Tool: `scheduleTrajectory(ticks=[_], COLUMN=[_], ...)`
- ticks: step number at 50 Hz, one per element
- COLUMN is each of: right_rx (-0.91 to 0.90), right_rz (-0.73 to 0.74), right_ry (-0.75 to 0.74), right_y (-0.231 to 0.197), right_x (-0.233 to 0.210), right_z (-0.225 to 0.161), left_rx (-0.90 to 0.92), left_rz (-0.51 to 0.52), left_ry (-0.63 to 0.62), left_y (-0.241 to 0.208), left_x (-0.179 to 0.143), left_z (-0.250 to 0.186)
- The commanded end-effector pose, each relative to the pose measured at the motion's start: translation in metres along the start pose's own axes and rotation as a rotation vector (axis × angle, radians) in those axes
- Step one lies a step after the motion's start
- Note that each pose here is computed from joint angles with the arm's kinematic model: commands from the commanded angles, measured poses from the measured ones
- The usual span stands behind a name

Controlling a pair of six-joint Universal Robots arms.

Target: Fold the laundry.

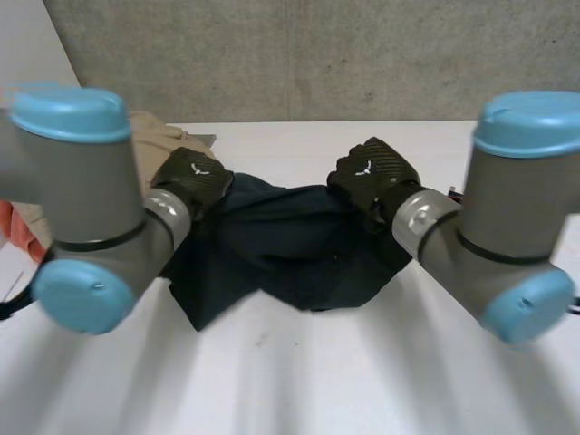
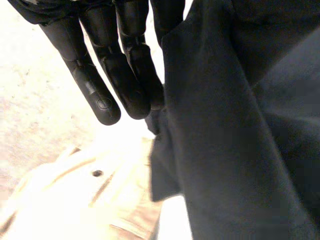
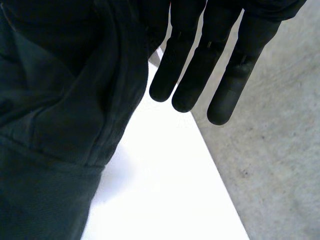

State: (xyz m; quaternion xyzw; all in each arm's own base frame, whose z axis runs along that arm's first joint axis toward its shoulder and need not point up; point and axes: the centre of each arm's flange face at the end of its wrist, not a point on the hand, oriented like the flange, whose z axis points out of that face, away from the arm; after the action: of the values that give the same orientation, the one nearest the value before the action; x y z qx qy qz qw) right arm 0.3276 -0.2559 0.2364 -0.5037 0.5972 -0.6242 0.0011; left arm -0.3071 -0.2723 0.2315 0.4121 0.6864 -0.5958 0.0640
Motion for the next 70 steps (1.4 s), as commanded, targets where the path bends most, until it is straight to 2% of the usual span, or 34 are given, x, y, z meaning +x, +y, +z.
scheduleTrajectory(ticks=[1,4,5,8,10,12,18,21,25,29,33,37,44,52,56,60,70], right_rx=[0.180,0.346,0.475,0.732,0.824,0.841,0.702,0.555,0.373,0.158,0.016,-0.076,-0.134,-0.152,-0.176,-0.198,-0.191], right_rz=[-0.007,0.017,0.037,0.065,0.057,0.035,0.020,0.011,-0.002,0.008,0.033,0.049,0.085,0.152,0.194,0.243,0.306], right_ry=[0.328,0.487,0.568,0.665,0.698,0.704,0.627,0.540,0.405,0.221,0.093,0.042,0.058,0.059,0.055,0.042,0.041], right_y=[-0.029,-0.059,-0.077,-0.106,-0.115,-0.114,-0.094,-0.069,-0.033,0.017,0.054,0.075,0.082,0.082,0.086,0.087,0.086], right_x=[0.064,0.095,0.113,0.138,0.147,0.151,0.135,0.111,0.072,0.015,-0.027,-0.047,-0.049,-0.041,-0.041,-0.040,-0.040], right_z=[0.057,0.058,0.054,0.044,0.038,0.036,0.040,0.044,0.040,0.028,0.015,0.006,-0.004,-0.015,-0.017,-0.019,-0.020], left_rx=[0.405,0.624,0.765,0.955,0.997,0.980,0.773,0.639,0.509,0.408,0.327,0.268,0.204,0.070,0.025,-0.026,-0.095], left_rz=[0.080,0.106,0.118,0.095,0.071,0.040,0.007,-0.016,-0.044,-0.057,-0.057,-0.047,-0.020,-0.063,-0.120,-0.196,-0.303], left_ry=[-0.230,-0.317,-0.390,-0.509,-0.523,-0.496,-0.399,-0.301,-0.169,-0.008,0.094,0.153,0.138,0.082,0.055,0.086,0.101], left_y=[-0.058,-0.096,-0.121,-0.153,-0.160,-0.157,-0.117,-0.084,-0.039,0.012,0.051,0.072,0.076,0.083,0.088,0.094,0.104], left_x=[-0.041,-0.064,-0.081,-0.109,-0.116,-0.120,-0.117,-0.096,-0.056,0.001,0.043,0.069,0.068,0.059,0.056,0.060,0.048], left_z=[0.047,0.041,0.030,0.010,0.003,0.001,0.008,0.009,0.009,0.006,0.001,-0.004,-0.017,-0.041,-0.050,-0.054,-0.025])
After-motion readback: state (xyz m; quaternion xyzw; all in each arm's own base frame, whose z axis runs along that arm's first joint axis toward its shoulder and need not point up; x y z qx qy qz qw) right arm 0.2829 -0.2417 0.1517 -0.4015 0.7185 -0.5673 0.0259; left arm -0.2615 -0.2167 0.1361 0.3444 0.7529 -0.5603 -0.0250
